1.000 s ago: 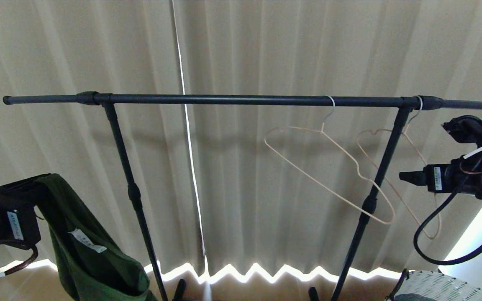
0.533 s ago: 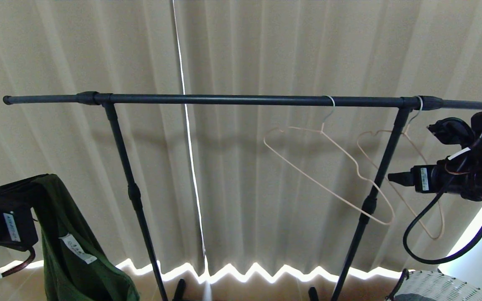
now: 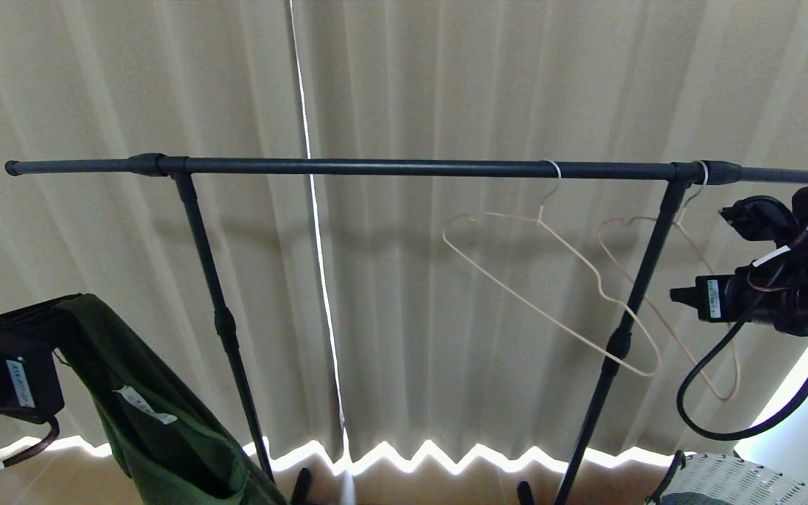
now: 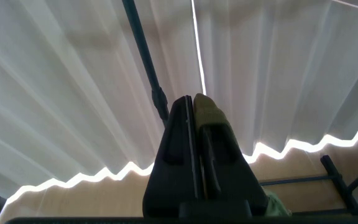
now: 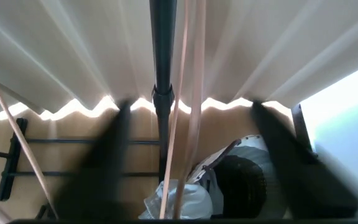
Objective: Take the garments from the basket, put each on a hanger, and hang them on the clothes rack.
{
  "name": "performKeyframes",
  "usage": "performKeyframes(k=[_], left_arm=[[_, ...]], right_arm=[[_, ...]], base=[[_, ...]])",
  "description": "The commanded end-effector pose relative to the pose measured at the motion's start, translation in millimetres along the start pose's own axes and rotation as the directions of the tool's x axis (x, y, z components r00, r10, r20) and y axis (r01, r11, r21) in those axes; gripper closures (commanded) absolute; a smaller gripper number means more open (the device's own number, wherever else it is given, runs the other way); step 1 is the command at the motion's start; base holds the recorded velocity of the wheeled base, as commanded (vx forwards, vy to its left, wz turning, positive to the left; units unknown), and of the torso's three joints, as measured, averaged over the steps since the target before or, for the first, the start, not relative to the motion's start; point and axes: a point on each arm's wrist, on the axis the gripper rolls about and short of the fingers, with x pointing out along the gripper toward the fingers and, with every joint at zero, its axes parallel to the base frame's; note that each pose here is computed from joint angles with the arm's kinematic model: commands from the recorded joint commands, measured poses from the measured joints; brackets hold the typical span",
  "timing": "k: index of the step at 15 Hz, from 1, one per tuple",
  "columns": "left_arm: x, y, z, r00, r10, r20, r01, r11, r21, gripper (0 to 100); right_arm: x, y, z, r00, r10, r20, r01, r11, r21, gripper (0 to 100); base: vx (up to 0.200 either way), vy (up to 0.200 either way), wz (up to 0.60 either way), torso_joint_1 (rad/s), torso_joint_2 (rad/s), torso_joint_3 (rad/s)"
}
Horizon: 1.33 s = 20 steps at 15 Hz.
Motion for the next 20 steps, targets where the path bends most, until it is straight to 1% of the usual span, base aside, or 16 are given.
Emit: performKeyframes(k=[1,5,9,11,12,13,15,17,18,20], left_arm=[[0,-0.2,0,1.0,0.0,-0.002,0.0,1.0,0.0,100],[0,-0.1,0,1.0,0.0,-0.001,0.0,1.0,0.0,100],[-1,0.2,-1,1.0,0.0,0.001,0.0,1.0,0.002,100],[-1,0.2,-2,1.0,0.003,-0.003,-0.003,1.0,0.006,100],[-1,0.2,-2,1.0,0.003,-0.003,-0.003,1.0,0.006,100],[-1,0.2,-2,1.0,0.003,-0.003,-0.003,1.0,0.006,100],[-1,-0.2,-4,1.0,0.002,-0.01,-0.001,1.0,0.008,100],[0,-0.4,-6,1.0,0.002,-0.016,-0.002,1.0,0.009,100],[0,0.0,-6,1.0,0.005,-0.017,-0.005,1.0,0.01,100],[0,0.2,-6,1.0,0.007,-0.017,-0.006,1.0,0.012,100]], right_arm=[[0,-0.5,-0.1,1.0,-0.001,0.0,0.001,1.0,0.001,100],[-5,-0.9,0.5,1.0,-0.003,0.007,0.003,1.0,0.0,100],[-15,-3.1,3.2,0.999,-0.015,0.04,0.015,1.0,0.004,100],[-24,-4.2,8.1,0.996,-0.032,0.085,0.031,0.999,0.011,100],[-24,-4.3,8.4,0.996,-0.032,0.088,0.031,0.999,0.012,100],[-30,-5.1,14.4,0.985,-0.047,0.163,0.046,0.999,0.011,100],[-37,-6.2,12.5,0.98,-0.062,0.187,0.065,0.998,-0.008,100],[-51,-7.7,10.3,0.975,-0.062,0.215,0.064,0.998,-0.005,100],[-58,-8.7,6.0,0.973,-0.062,0.221,0.065,0.998,-0.008,100],[-69,-10.1,-4.9,0.973,-0.062,0.221,0.075,0.996,-0.054,100]], base=[[0.0,0.0,0.0,0.0,0.0,0.0],[0.0,0.0,0.0,0.0,0.0,0.0],[0.0,0.0,0.0,0.0,0.0,0.0],[0.0,0.0,0.0,0.0,0.0,0.0],[0.0,0.0,0.0,0.0,0.0,0.0],[0.0,0.0,0.0,0.0,0.0,0.0],[0.0,0.0,0.0,0.0,0.0,0.0],[0.0,0.0,0.0,0.0,0.0,0.0],[0.0,0.0,0.0,0.0,0.0,0.0],[0.0,0.0,0.0,0.0,0.0,0.0]])
